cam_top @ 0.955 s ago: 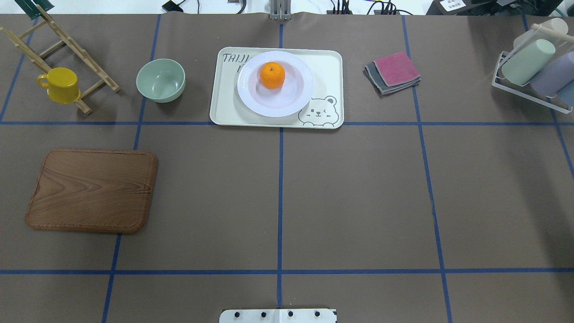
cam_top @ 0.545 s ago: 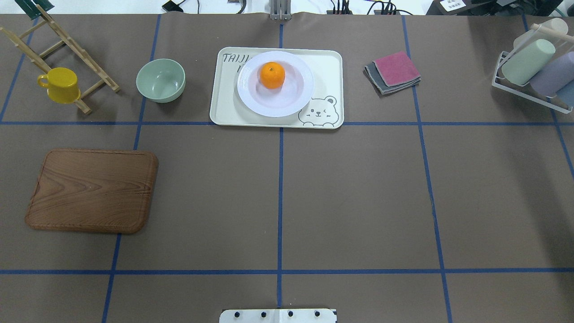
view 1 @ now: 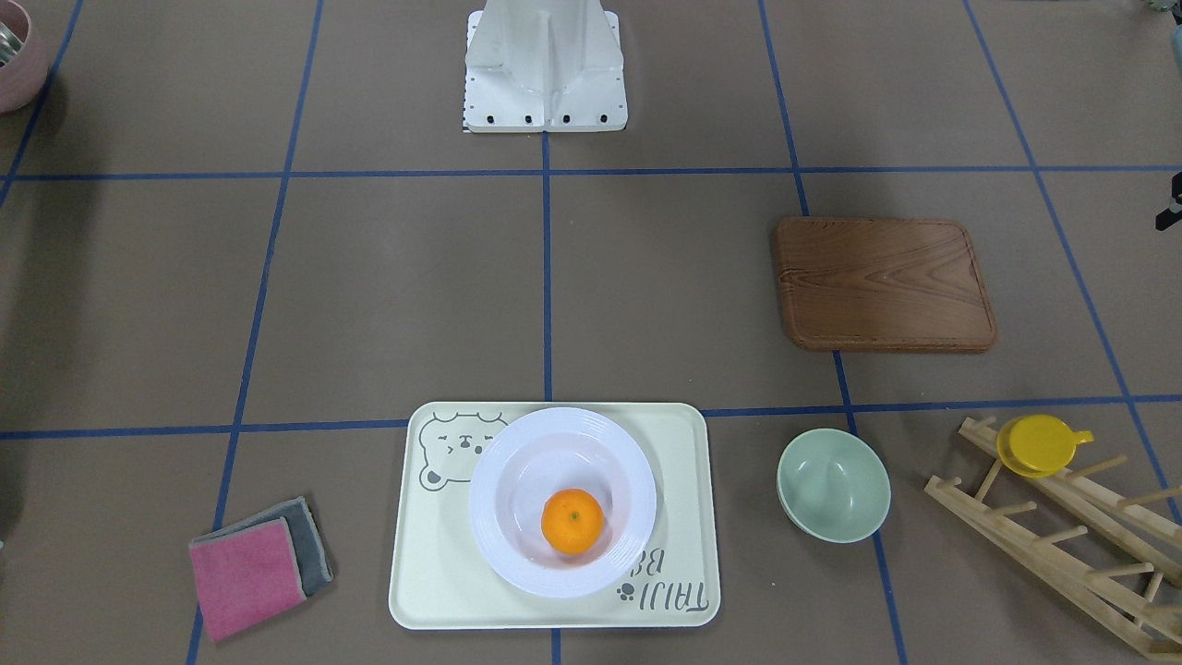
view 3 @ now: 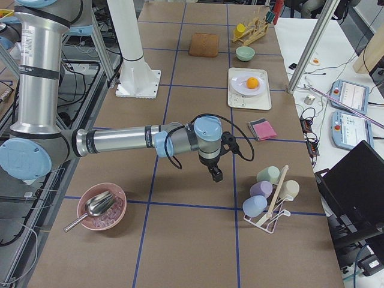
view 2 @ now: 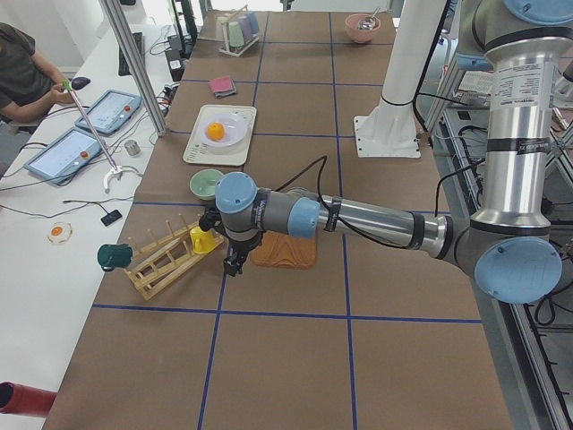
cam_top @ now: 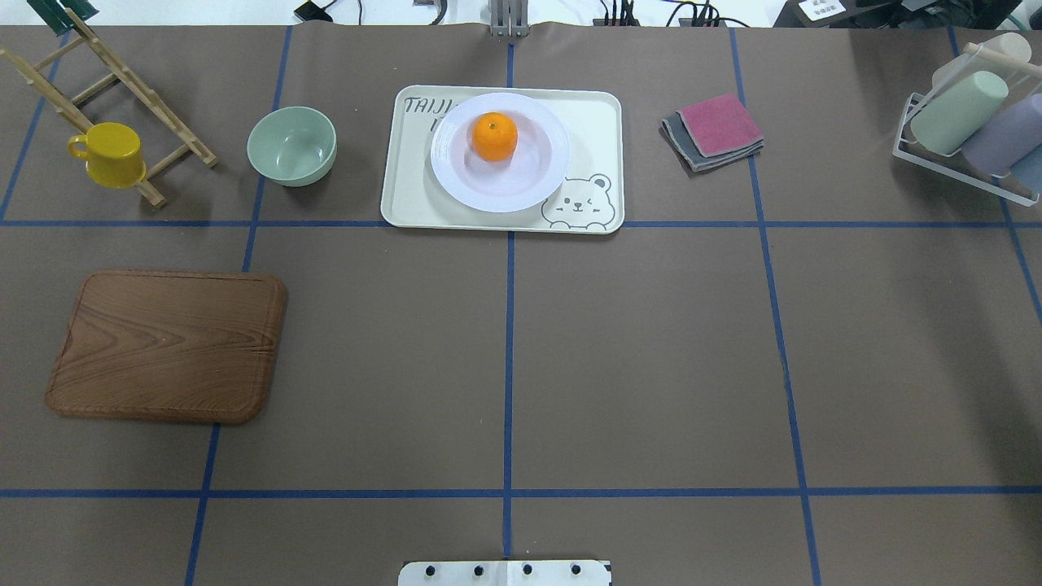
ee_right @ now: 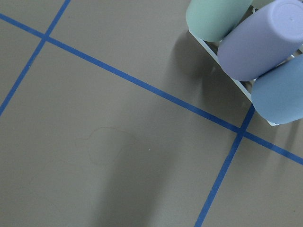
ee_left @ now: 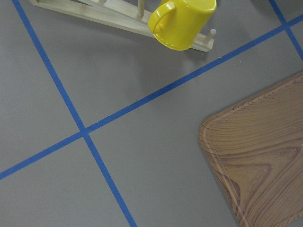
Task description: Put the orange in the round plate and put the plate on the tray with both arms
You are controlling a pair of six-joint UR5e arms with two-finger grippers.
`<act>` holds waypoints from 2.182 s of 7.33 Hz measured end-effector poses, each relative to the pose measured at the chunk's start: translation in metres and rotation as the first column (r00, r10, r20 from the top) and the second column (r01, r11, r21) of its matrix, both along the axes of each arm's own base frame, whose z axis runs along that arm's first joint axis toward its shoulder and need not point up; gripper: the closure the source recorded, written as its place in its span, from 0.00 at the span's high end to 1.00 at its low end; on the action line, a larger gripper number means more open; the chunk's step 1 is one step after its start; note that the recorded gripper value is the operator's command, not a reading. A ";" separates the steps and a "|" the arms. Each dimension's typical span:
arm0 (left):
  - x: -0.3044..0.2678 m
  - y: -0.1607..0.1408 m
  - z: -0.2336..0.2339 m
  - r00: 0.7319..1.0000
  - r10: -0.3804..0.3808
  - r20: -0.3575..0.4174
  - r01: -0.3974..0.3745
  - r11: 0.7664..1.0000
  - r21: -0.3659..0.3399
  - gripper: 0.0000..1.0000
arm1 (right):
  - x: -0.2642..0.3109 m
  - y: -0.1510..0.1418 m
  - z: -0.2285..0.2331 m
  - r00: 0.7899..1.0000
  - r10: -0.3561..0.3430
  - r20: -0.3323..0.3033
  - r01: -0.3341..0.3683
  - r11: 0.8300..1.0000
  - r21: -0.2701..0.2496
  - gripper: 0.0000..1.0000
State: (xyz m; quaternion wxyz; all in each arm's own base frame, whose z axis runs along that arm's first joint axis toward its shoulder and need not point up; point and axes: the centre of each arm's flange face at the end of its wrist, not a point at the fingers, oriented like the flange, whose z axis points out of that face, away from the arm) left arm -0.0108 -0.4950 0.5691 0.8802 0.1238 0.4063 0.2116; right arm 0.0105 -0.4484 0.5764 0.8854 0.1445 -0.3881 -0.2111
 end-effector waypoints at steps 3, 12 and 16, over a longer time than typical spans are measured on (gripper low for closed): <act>0.000 -0.005 0.006 1.000 0.001 0.001 -0.001 1.000 -0.009 1.00 | -0.013 0.002 0.007 1.000 -0.030 -0.005 0.030 0.999 -0.013 1.00; 0.001 -0.010 0.001 1.000 0.003 -0.001 -0.003 1.000 0.017 1.00 | -0.008 0.002 0.023 0.997 -0.076 0.010 0.076 0.997 -0.017 1.00; 0.001 -0.009 0.001 1.000 0.002 -0.001 -0.002 1.000 0.021 1.00 | 0.001 0.001 0.032 0.996 -0.084 0.020 0.085 0.996 -0.033 1.00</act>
